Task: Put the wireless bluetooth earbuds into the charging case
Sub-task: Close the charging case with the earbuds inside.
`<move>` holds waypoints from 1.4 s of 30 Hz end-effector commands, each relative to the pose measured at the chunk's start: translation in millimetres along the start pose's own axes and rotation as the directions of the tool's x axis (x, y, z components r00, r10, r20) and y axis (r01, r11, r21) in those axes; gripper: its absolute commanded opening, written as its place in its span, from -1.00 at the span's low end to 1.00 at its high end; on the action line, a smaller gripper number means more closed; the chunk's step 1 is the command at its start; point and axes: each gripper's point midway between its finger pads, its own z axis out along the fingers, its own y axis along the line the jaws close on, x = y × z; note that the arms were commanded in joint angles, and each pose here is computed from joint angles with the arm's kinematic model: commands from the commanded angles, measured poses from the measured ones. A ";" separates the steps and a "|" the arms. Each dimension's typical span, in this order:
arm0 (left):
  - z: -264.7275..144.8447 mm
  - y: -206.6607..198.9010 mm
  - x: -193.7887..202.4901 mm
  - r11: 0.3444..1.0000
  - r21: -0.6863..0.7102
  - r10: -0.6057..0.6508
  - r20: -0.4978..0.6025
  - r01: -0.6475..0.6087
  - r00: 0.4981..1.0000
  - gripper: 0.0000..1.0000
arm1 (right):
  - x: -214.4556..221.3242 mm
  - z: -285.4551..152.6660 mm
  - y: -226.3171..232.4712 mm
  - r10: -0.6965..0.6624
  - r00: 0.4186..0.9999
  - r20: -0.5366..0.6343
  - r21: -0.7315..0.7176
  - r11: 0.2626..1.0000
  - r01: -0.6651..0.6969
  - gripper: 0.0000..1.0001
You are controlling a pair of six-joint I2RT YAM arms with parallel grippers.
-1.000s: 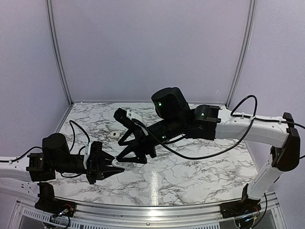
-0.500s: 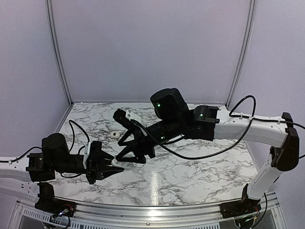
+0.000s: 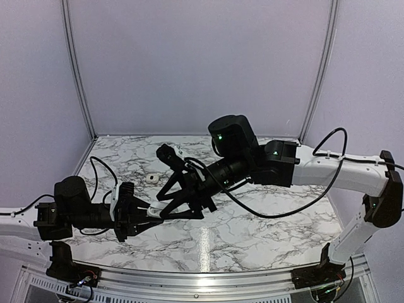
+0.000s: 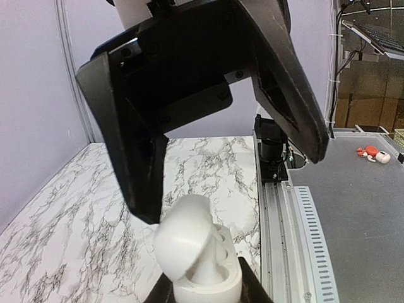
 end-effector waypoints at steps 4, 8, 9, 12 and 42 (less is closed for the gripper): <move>-8.4 8.5 -27.8 0.999 -0.052 0.014 0.092 -0.009 0.996 -1.00 | 5.2 6.8 24.8 -0.027 0.999 -0.020 -0.113 0.993 0.024 0.22; -9.6 10.3 -29.7 0.998 -0.061 0.008 0.100 -0.002 0.995 -1.00 | 5.3 7.8 28.1 -0.035 0.999 -0.029 -0.119 0.992 0.031 0.21; -9.9 10.4 -30.2 0.998 -0.061 0.007 0.102 -0.001 0.995 -1.00 | 5.3 7.8 27.6 -0.036 0.999 -0.031 -0.117 0.993 0.032 0.21; -9.7 10.6 -28.8 0.998 -0.062 0.008 0.100 -0.002 0.995 -1.00 | 0.5 4.4 25.0 -0.050 0.999 -0.018 -0.084 0.995 0.048 0.23; 53.3 231.5 143.6 0.562 -0.562 -0.713 0.042 0.606 0.700 -0.95 | 31.2 -117.6 -82.7 0.065 0.968 0.242 0.496 0.849 -0.181 0.71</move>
